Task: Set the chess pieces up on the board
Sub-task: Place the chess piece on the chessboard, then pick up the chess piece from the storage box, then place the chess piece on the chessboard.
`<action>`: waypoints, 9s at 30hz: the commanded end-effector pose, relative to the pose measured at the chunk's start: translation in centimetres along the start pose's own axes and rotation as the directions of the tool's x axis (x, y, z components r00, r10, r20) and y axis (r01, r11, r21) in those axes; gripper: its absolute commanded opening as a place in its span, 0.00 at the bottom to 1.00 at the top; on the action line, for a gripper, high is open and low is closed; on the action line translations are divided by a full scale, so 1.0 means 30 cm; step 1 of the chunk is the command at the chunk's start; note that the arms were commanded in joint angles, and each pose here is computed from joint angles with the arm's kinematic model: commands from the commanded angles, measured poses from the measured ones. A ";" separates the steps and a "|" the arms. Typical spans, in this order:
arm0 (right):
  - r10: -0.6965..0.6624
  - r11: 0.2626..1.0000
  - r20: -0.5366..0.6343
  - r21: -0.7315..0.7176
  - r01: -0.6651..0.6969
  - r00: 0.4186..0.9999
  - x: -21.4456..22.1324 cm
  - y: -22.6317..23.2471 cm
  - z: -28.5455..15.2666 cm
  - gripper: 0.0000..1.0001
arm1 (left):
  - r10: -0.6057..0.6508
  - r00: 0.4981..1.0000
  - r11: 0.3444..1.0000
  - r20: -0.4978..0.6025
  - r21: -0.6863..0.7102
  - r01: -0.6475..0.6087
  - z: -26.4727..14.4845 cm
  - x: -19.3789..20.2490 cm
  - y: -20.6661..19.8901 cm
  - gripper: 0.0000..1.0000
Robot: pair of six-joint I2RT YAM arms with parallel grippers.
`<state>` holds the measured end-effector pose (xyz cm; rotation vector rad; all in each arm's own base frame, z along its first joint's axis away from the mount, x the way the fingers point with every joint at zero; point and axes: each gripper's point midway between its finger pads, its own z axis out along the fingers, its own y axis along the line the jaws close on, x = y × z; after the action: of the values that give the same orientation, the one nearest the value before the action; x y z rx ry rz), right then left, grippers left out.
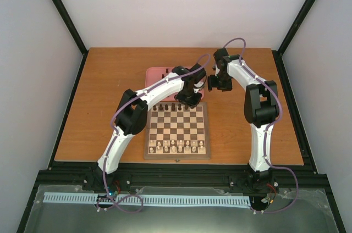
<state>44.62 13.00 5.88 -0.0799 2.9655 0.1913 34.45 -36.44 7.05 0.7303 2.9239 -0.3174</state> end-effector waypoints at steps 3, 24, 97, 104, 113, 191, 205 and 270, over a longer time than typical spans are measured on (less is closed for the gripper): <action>0.002 1.000 0.030 -0.002 -0.002 1.000 -0.009 -0.005 -0.040 0.71 | 0.052 0.998 0.998 0.046 0.028 -0.053 -0.043 -0.023 -0.045 0.12; 0.000 1.000 0.030 0.008 0.000 1.000 -0.010 -0.011 -0.036 0.71 | 0.065 0.997 0.997 0.031 0.032 -0.066 -0.007 -0.033 -0.050 0.18; -0.002 1.000 0.025 -0.004 0.002 1.000 -0.010 -0.003 -0.033 0.71 | -0.232 0.950 0.965 0.209 -0.074 0.252 -0.235 -0.154 0.384 0.45; 0.001 1.000 0.018 -0.001 -0.001 1.000 -0.007 -0.006 -0.024 0.71 | -0.367 0.910 0.913 0.193 -0.112 0.392 -0.231 -0.034 0.579 0.43; 0.000 1.000 0.010 -0.004 0.000 1.000 -0.007 -0.004 -0.012 0.71 | -0.400 0.904 0.911 0.155 -0.047 0.411 -0.167 -0.020 0.559 0.42; 0.037 0.999 0.040 0.012 -0.038 0.998 -0.026 -0.052 -0.051 0.71 | -0.071 0.979 0.997 0.191 0.037 0.065 -0.331 -0.130 0.088 0.09; 0.040 0.999 0.042 0.016 -0.041 0.998 -0.020 -0.061 -0.058 0.71 | 0.099 0.990 0.994 0.104 0.039 -0.103 -0.122 -0.069 -0.169 0.09; 0.038 0.999 0.028 0.004 -0.039 0.999 -0.007 -0.061 -0.045 0.71 | 0.142 0.986 0.989 0.087 -0.056 -0.137 -0.090 -0.064 -0.135 0.29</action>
<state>44.45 11.38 5.71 -0.0297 2.9718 0.1852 33.80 -39.71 7.91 0.8770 2.8333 -0.2438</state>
